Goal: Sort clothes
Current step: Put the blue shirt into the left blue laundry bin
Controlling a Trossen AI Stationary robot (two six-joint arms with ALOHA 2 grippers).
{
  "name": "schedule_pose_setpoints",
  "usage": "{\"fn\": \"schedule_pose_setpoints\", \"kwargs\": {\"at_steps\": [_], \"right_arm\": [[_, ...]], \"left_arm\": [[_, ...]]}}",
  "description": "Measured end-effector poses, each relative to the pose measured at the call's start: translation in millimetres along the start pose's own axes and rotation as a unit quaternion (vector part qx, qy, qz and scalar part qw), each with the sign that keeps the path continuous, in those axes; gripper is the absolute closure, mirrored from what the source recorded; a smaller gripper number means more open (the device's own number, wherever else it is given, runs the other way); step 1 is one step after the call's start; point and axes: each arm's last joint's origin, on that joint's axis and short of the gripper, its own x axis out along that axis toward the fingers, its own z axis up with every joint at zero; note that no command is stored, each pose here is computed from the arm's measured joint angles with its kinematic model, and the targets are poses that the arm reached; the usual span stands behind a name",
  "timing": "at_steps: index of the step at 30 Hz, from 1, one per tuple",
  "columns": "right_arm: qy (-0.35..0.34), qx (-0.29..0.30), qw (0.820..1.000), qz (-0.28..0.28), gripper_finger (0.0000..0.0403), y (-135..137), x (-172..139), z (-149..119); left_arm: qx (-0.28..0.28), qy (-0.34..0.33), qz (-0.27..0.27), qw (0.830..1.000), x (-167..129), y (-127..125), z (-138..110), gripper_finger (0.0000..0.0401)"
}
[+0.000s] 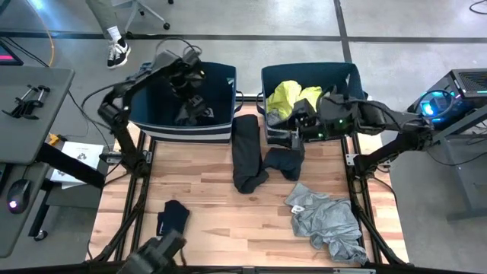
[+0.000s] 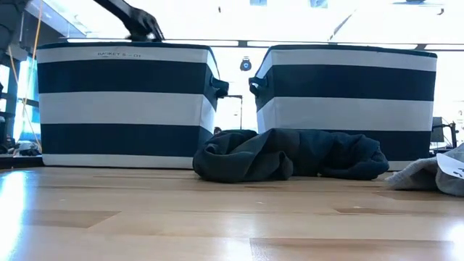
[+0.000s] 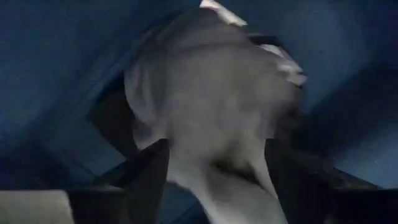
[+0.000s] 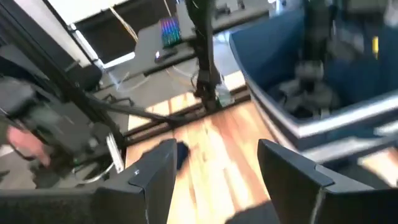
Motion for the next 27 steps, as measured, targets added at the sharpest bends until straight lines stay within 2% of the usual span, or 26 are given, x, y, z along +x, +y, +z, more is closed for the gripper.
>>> {"fn": "schedule_pose_setpoints", "kwargs": {"at_steps": [5, 8, 10, 12, 14, 17, 19, 21, 23, 25, 27], "right_arm": [[0.097, 0.036, 0.994, -0.017, 0.0192, 5.4, 1.3, -25.7], [0.174, 0.041, 0.984, 0.003, 0.0192, 12.6, 11.3, -54.1], [0.230, 0.047, 0.972, 0.019, 0.0192, 17.9, 21.2, -80.4], [0.285, 0.056, 0.957, 0.008, 0.0192, 18.8, 31.4, -112.1], [0.322, 0.061, 0.944, -0.033, 0.0192, 14.1, 40.6, -144.7], [0.337, 0.069, 0.931, -0.120, 0.0192, -2.6, 51.9, -186.4], [0.331, 0.065, 0.928, -0.157, 0.0192, -15.3, 59.1, -206.6], [0.315, 0.035, 0.934, -0.168, 0.0192, -25.9, 66.8, -220.6], [0.301, -0.025, 0.940, -0.160, 0.0192, -35.9, 74.3, -232.6], [0.288, -0.094, 0.941, -0.148, 0.0192, -45.8, 80.8, -242.9], [0.272, -0.130, 0.942, -0.145, 0.0192, -53.4, 85.7, -247.0]], "left_arm": [[0.003, -0.101, 0.004, 0.995, -58.8, -23.5, -36.3, 0.0143], [0.023, -0.175, 0.001, 0.984, -92.4, -45.4, -64.3, 0.0146], [0.039, -0.234, -0.008, 0.972, -113.0, -60.7, -82.9, 0.0146], [0.067, -0.292, -0.022, 0.954, -130.8, -76.9, -100.5, 0.0146], [0.101, -0.349, -0.039, 0.931, -147.4, -90.9, -117.8, 0.0146], [0.149, -0.426, -0.070, 0.890, -168.0, -108.5, -139.2, 0.0146], [0.176, -0.464, -0.090, 0.863, -178.3, -117.8, -149.5, 0.0146], [0.206, -0.489, -0.103, 0.841, -185.0, -125.4, -157.7, 0.0147], [0.231, -0.501, -0.114, 0.826, -188.4, -132.3, -162.9, 0.0147], [0.249, -0.499, -0.122, 0.821, -188.0, -138.6, -165.3, 0.0147], [0.261, -0.489, -0.125, 0.823, -185.1, -145.2, -164.6, 0.0147]]}}
